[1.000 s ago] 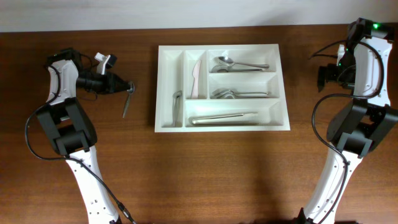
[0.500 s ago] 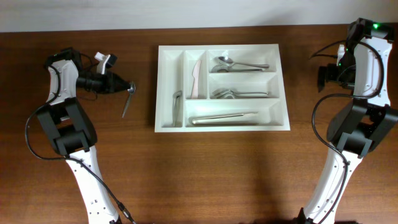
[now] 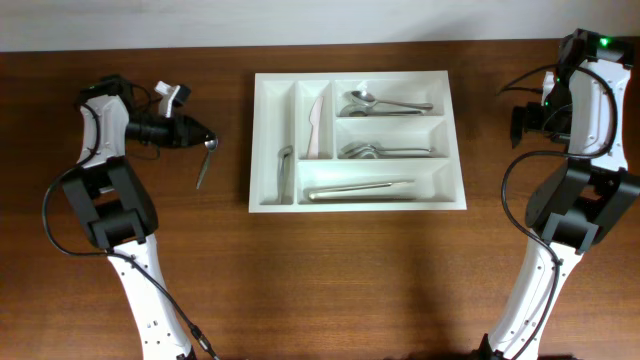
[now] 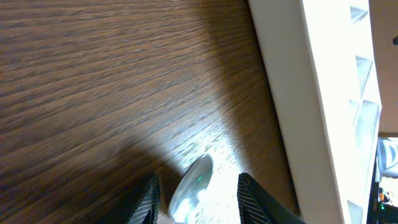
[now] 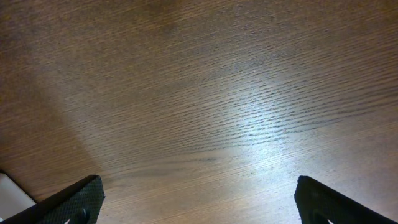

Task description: Pack container

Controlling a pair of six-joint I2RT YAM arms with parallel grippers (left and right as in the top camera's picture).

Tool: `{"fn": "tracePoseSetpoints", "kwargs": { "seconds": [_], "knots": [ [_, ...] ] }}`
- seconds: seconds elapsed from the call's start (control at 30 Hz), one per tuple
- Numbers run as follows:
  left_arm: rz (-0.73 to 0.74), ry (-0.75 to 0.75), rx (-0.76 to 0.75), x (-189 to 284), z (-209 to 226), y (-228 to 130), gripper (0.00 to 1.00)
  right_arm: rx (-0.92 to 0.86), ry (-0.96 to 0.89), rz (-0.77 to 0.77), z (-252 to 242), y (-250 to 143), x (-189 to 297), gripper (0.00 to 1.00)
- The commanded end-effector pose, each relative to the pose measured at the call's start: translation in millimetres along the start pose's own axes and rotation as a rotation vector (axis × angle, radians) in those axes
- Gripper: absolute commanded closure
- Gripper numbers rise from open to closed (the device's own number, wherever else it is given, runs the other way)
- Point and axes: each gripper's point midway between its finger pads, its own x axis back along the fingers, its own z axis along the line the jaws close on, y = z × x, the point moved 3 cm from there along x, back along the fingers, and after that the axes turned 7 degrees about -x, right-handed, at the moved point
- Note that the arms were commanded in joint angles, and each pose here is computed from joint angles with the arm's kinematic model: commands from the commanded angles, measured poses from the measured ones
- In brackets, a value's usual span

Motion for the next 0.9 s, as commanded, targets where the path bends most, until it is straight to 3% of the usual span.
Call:
{"fn": "tracePoseSetpoints", "kwargs": {
  "seconds": [0.0, 0.33, 0.87],
  "knots": [
    [0.049, -0.006, -0.03, -19.3, -0.3, -6.5, 0.57, -0.01, -0.005, -0.043, -5.2, -1.1, 18.4, 0.01],
    [0.081, -0.024, -0.037, -22.5, -7.2, -11.7, 0.64, -0.01, -0.005, -0.043, -5.2, -1.1, 18.4, 0.01],
    [0.089, -0.022, -0.031, -22.3, -7.3, -13.2, 0.88, -0.01, -0.005, -0.044, -5.2, -1.0, 18.4, 0.01]
  ]
}}
